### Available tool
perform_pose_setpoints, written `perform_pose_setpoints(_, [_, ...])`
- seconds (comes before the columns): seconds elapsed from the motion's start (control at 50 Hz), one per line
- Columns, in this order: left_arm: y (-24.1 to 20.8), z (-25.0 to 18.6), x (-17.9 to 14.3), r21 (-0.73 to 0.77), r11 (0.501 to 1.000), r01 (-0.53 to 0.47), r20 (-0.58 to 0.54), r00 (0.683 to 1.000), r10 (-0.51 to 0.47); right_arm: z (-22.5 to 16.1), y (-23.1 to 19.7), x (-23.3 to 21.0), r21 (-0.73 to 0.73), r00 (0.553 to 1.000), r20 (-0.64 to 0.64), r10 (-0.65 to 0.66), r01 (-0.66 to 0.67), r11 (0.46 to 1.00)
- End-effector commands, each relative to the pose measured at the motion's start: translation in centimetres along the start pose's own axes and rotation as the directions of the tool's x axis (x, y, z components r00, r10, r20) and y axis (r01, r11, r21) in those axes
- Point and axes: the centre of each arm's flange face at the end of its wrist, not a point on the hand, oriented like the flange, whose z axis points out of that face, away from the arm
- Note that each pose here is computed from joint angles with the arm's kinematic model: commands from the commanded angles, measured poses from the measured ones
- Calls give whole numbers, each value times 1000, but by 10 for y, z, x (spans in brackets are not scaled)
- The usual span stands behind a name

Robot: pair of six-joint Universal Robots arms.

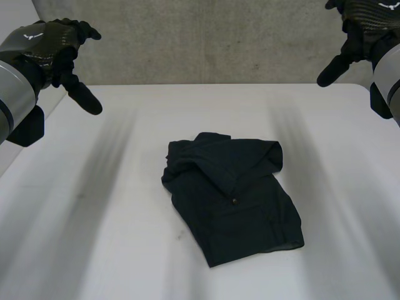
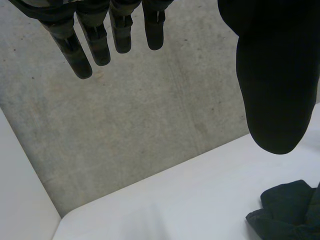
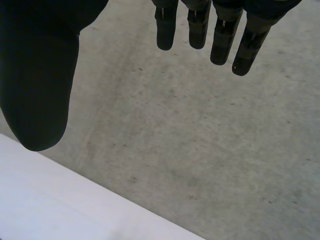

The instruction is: Fold the shorts.

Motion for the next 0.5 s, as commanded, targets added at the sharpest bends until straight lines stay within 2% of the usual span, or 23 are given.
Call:
perform_pose_setpoints(0.02, [5,-5,19,9,1000,-12,-68,998,13,-11,20,-18,-125,969,228,-98,129,984])
perform_pose_setpoints(0.06, [7,-3,24,28,999,-23,-84,996,25,-17,33,-22,-206,948,295,-117,182,962])
perform_pose_setpoints(0.08, [9,-1,27,35,999,-29,-90,995,33,-21,47,-21,-289,935,330,-129,230,929])
perform_pose_setpoints(0.12, [24,8,39,37,998,-59,-122,991,64,-27,60,-17,-373,933,342,-117,249,894])
perform_pose_setpoints(0.16, [34,12,53,47,995,-85,-155,984,91,-31,77,-12,-459,942,327,-75,228,859])
perform_pose_setpoints(0.18, [44,15,71,62,991,-117,-200,971,127,-34,85,-13,-484,945,322,-58,217,848])
perform_pose_setpoints(0.22, [56,16,87,72,986,-151,-237,958,164,-40,101,-13,-521,953,303,-17,181,834])
perform_pose_setpoints(0.24, [70,19,103,80,978,-194,-274,939,209,-43,118,-15,-537,960,281,17,142,832])
perform_pose_setpoints(0.3, [95,25,127,96,954,-283,-318,900,298,-52,149,-17,-544,970,232,72,68,837])
perform_pose_setpoints(0.32, [109,28,139,97,936,-338,-341,873,350,-56,157,-18,-541,972,220,82,52,839])
perform_pose_setpoints(0.36, [124,31,148,92,919,-383,-361,847,390,-66,171,-22,-528,975,201,94,28,849])
perform_pose_setpoints(0.38, [139,33,159,90,902,-423,-384,820,423,-68,175,-21,-525,977,192,94,21,851])
perform_pose_setpoints(0.44, [164,37,173,85,876,-475,-417,781,464,-75,190,-20,-523,985,158,76,18,852])
perform_pose_setpoints(0.5, [177,44,177,78,866,-493,-424,770,477,-77,199,-20,-534,990,135,47,32,845])
